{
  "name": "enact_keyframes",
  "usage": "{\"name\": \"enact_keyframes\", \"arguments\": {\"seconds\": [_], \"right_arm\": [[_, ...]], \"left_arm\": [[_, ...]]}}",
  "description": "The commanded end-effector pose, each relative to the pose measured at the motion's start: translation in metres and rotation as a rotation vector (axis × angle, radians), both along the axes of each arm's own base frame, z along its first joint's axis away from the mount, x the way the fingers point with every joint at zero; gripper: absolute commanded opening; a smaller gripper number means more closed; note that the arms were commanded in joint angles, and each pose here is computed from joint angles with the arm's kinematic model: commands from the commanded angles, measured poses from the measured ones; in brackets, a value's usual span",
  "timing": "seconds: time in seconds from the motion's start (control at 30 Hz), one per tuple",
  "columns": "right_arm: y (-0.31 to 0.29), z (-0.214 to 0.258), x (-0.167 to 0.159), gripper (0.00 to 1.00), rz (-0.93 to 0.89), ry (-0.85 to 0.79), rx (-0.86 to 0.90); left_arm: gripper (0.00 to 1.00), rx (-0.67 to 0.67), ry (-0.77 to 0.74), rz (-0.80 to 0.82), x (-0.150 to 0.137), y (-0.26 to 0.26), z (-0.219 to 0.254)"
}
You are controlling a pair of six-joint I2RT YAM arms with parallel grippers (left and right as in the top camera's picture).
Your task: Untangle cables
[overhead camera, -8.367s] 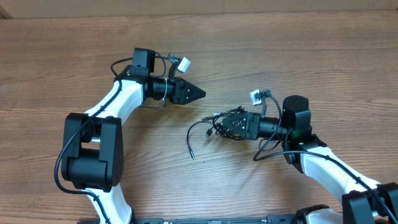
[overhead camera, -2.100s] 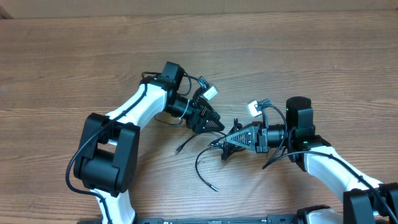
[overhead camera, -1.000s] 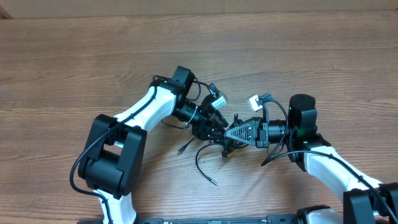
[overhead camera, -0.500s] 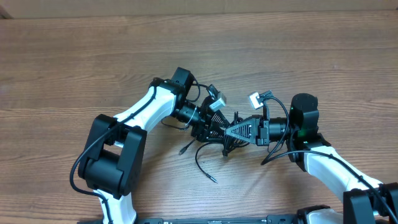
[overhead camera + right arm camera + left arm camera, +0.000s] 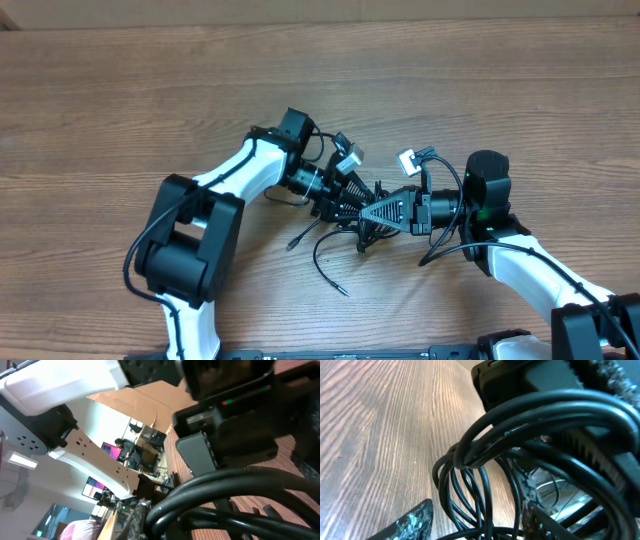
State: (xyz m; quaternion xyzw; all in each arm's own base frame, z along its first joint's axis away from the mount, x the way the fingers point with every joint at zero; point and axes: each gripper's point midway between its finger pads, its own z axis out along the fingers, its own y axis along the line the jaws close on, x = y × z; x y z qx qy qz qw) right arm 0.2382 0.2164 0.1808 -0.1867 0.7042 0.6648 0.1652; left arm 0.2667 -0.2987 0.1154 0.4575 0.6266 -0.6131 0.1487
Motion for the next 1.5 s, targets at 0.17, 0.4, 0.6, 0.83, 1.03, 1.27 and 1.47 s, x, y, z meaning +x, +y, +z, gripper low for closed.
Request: {"name": "enact_keyframes", "arguments": {"seconds": [0.17, 0.4, 0.6, 0.83, 1.03, 1.27, 1.47], "right_arm": [[0.002, 0.006, 0.003, 0.04, -0.003, -0.031, 0.003], [0.002, 0.006, 0.003, 0.04, -0.003, -0.031, 0.004], [0.002, 0.006, 0.003, 0.04, -0.003, -0.032, 0.005], [0.002, 0.007, 0.003, 0.04, -0.003, -0.038, 0.006], [0.002, 0.007, 0.004, 0.04, -0.003, -0.038, 0.006], [0.002, 0.007, 0.004, 0.04, -0.004, -0.038, 0.005], [0.000, -0.006, 0.018, 0.04, -0.103, 0.021, -0.044]], "left_arm": [[0.56, -0.029, 0.035, -0.014, -0.003, -0.006, 0.005], [0.54, -0.035, 0.043, -0.055, -0.016, -0.016, 0.006], [0.32, -0.031, 0.032, -0.058, -0.016, -0.017, 0.003], [0.04, -0.008, 0.076, -0.025, -0.007, -0.014, 0.001], [0.04, 0.013, 0.160, 0.075, 0.019, 0.009, 0.003], [0.04, -0.020, 0.203, 0.203, 0.052, 0.048, 0.009], [0.04, -0.053, 0.247, 0.283, 0.070, 0.075, 0.015]]}}
